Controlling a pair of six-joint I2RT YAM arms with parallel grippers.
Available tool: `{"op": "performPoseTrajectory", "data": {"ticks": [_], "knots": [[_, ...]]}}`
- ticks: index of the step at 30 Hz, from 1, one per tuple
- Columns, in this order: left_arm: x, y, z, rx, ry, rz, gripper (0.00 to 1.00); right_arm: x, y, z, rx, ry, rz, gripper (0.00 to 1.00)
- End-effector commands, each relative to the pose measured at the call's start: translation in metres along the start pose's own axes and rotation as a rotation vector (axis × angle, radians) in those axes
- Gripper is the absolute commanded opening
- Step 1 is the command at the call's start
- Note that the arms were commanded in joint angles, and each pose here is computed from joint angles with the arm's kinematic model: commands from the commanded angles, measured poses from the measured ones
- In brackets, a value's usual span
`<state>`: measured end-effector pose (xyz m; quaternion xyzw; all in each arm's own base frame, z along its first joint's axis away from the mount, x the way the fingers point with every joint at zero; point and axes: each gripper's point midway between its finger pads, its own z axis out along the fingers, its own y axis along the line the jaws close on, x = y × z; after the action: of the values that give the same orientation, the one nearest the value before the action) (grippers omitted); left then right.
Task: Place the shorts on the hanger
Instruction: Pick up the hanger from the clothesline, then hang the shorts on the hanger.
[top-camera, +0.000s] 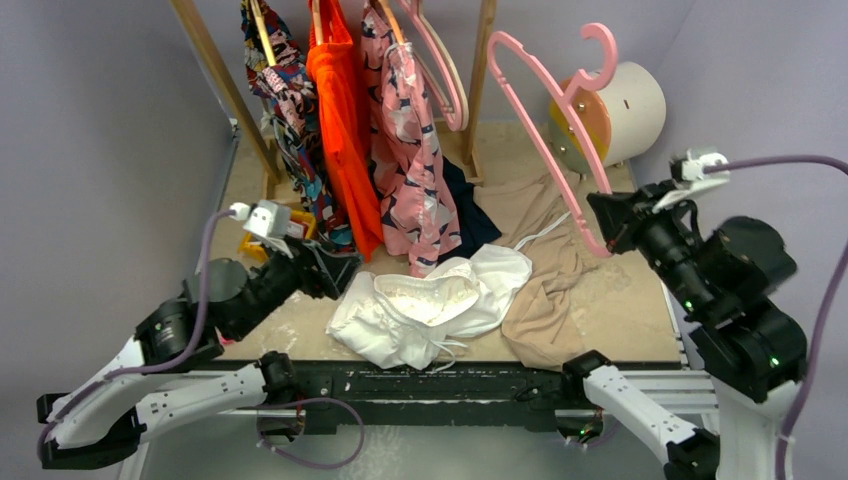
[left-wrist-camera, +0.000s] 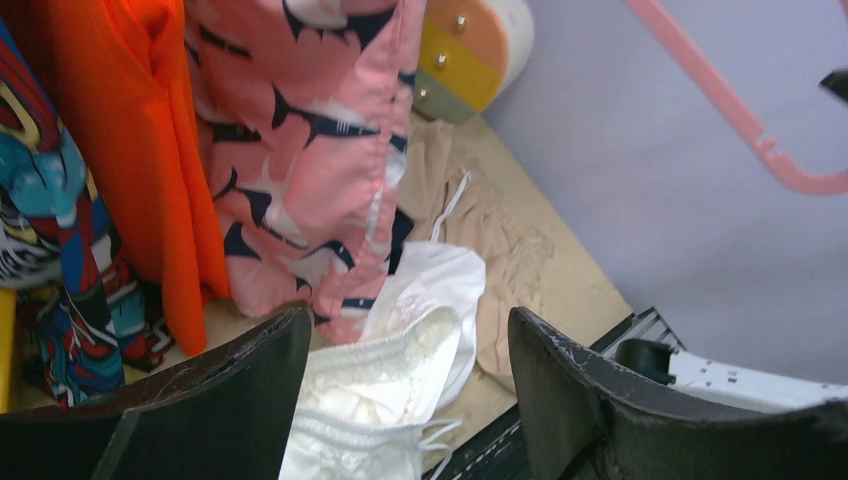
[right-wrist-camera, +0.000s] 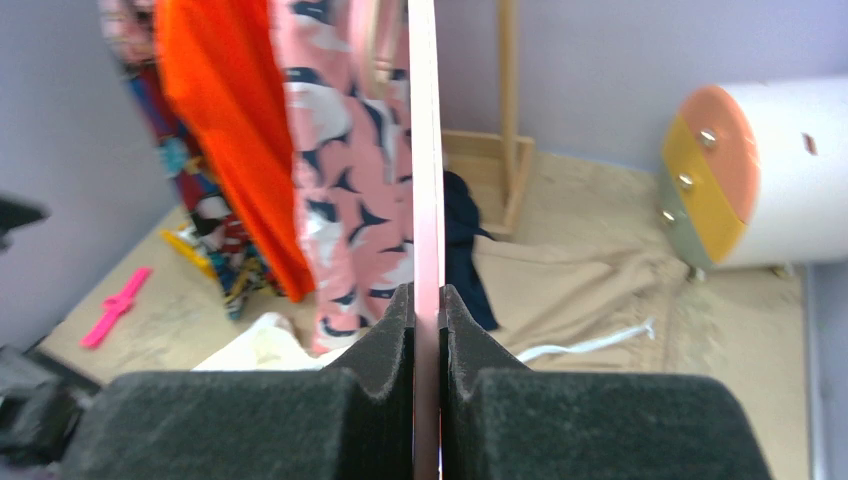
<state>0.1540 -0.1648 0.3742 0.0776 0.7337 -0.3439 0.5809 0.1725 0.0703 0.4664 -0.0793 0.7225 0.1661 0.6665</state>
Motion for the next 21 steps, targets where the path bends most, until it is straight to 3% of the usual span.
{"op": "performPoseTrajectory", "data": {"ticks": [1, 7, 13, 17, 21], "knots": [[-0.057, -0.012, -0.014, 0.017, -0.105, 0.039, 0.71, -0.025, 0.051, -0.042, -0.306, -0.117, -0.067, 0.00], [-0.101, -0.057, -0.028, 0.206, -0.145, 0.149, 0.75, 0.007, 0.104, -0.066, -0.681, -0.073, -0.121, 0.00], [-0.137, -0.087, -0.064, 0.393, -0.236, 0.201, 0.77, 0.042, 0.112, -0.052, -0.761, -0.006, -0.103, 0.00], [-0.133, -0.100, -0.077, 0.502, -0.256, 0.242, 0.79, 0.058, 0.114, -0.038, -0.789, 0.028, -0.110, 0.00], [-0.098, -0.105, -0.057, 0.539, -0.121, 0.353, 0.78, 0.077, 0.115, -0.027, -0.829, 0.044, -0.148, 0.00]]}}
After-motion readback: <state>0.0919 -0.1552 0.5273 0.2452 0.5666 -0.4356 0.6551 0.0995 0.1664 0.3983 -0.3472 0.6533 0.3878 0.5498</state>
